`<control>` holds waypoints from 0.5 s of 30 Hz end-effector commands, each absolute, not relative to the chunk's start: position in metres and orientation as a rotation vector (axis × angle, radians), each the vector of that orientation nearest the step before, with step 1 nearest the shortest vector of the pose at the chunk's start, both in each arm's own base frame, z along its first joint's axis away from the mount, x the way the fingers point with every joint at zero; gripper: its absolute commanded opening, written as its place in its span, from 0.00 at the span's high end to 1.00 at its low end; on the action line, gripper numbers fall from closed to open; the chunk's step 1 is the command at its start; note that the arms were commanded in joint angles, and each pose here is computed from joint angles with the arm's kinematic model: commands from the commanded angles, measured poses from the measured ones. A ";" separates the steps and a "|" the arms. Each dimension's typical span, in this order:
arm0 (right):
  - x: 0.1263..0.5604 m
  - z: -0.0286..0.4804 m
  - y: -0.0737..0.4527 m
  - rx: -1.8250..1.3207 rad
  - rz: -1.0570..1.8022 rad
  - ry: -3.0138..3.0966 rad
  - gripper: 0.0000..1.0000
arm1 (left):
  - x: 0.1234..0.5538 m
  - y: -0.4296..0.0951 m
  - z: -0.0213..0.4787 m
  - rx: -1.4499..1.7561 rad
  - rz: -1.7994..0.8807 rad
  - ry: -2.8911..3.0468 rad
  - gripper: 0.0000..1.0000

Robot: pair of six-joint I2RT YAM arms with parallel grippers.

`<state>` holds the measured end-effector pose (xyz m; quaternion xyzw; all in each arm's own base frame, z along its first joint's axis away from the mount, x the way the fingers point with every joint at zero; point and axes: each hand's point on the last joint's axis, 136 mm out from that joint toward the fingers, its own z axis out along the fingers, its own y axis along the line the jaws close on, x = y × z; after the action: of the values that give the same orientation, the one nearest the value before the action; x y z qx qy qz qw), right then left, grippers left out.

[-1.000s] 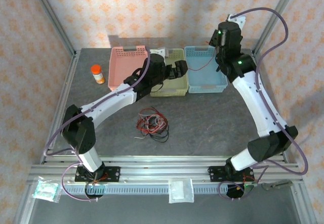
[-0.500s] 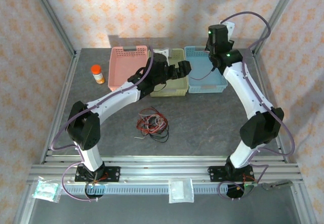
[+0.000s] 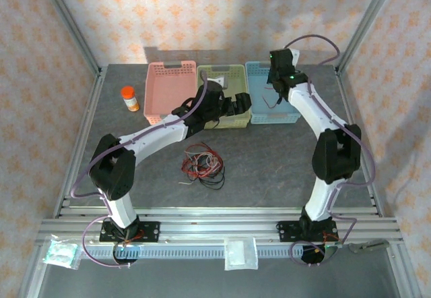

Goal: Untangle the cables

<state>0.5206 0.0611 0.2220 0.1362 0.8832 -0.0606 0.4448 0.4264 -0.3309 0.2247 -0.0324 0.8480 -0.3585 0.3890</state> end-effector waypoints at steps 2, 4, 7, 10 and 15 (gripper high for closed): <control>0.535 0.189 0.072 0.342 -0.015 2.246 1.00 | 0.424 -0.324 0.240 -0.125 -0.888 2.122 0.01; 0.540 0.172 0.071 0.358 0.028 2.283 1.00 | 0.425 -0.325 0.236 -0.128 -0.880 2.129 0.01; 0.545 0.145 0.068 0.401 0.115 2.341 1.00 | 0.431 -0.326 0.232 -0.134 -0.864 2.135 0.01; 0.549 0.124 0.070 0.411 0.191 2.398 1.00 | 0.435 -0.328 0.230 -0.135 -0.846 2.146 0.01; 0.547 0.099 0.076 0.392 0.218 2.471 0.92 | 0.438 -0.329 0.231 -0.134 -0.838 2.148 0.01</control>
<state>0.5440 0.0616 0.0946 0.1543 0.9338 0.0515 0.3187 0.4339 -0.3284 0.2298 -0.0466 0.8489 -0.3403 0.4018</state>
